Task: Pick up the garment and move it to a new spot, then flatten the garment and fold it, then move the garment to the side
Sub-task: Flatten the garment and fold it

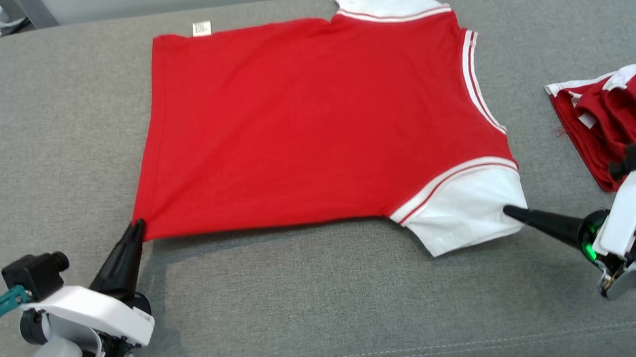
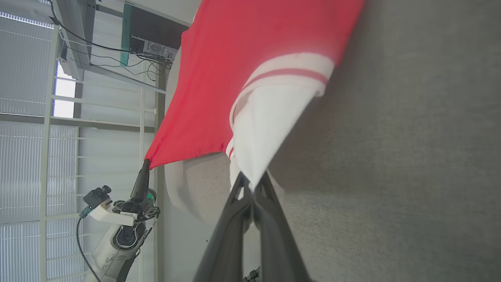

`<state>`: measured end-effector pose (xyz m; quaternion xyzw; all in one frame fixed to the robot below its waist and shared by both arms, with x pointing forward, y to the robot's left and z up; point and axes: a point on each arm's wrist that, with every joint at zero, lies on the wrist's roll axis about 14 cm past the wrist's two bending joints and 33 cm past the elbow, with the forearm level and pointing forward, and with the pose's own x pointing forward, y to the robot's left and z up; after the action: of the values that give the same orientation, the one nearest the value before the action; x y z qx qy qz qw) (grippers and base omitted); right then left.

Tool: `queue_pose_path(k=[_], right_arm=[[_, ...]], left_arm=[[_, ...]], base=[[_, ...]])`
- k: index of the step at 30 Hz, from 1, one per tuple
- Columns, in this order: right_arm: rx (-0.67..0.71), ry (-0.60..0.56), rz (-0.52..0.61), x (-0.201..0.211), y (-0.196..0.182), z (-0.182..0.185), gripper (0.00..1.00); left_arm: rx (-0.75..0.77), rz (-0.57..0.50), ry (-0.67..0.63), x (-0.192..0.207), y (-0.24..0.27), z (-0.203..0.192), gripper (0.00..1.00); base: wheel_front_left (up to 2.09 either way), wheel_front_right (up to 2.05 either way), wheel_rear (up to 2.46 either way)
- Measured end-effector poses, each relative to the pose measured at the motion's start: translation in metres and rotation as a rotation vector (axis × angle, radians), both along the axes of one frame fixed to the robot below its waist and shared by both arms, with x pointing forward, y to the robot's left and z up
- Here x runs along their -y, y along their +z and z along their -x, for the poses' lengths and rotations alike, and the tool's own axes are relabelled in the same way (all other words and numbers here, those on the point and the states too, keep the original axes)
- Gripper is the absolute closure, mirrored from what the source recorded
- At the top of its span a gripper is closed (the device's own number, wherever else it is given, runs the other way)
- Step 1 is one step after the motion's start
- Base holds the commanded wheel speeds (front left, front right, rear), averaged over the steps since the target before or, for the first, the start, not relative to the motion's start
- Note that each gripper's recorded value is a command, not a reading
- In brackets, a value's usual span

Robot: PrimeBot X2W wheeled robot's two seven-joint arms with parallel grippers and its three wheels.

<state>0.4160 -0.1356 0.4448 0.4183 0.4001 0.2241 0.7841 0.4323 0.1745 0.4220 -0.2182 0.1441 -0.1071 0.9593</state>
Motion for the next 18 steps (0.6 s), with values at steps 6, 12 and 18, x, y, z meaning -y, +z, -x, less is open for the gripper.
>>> queue_pose_path(k=[6, 12, 18], right_arm=[[-0.030, 0.011, -0.007, -0.005, -0.007, 0.017, 1.00], [-0.066, 0.009, -0.003, -0.003, -0.017, 0.033, 1.00], [-0.070, -0.020, 0.029, 0.003, -0.027, 0.034, 0.00]], left_arm=[[-0.020, -0.006, 0.012, -0.004, -0.005, 0.019, 1.00], [-0.050, -0.007, 0.025, -0.007, -0.013, 0.035, 1.00], [-0.086, -0.008, 0.018, 0.000, -0.026, 0.043, 0.00]], base=[[0.00, 0.00, 0.00], [0.00, 0.00, 0.00], [0.00, 0.00, 0.00]])
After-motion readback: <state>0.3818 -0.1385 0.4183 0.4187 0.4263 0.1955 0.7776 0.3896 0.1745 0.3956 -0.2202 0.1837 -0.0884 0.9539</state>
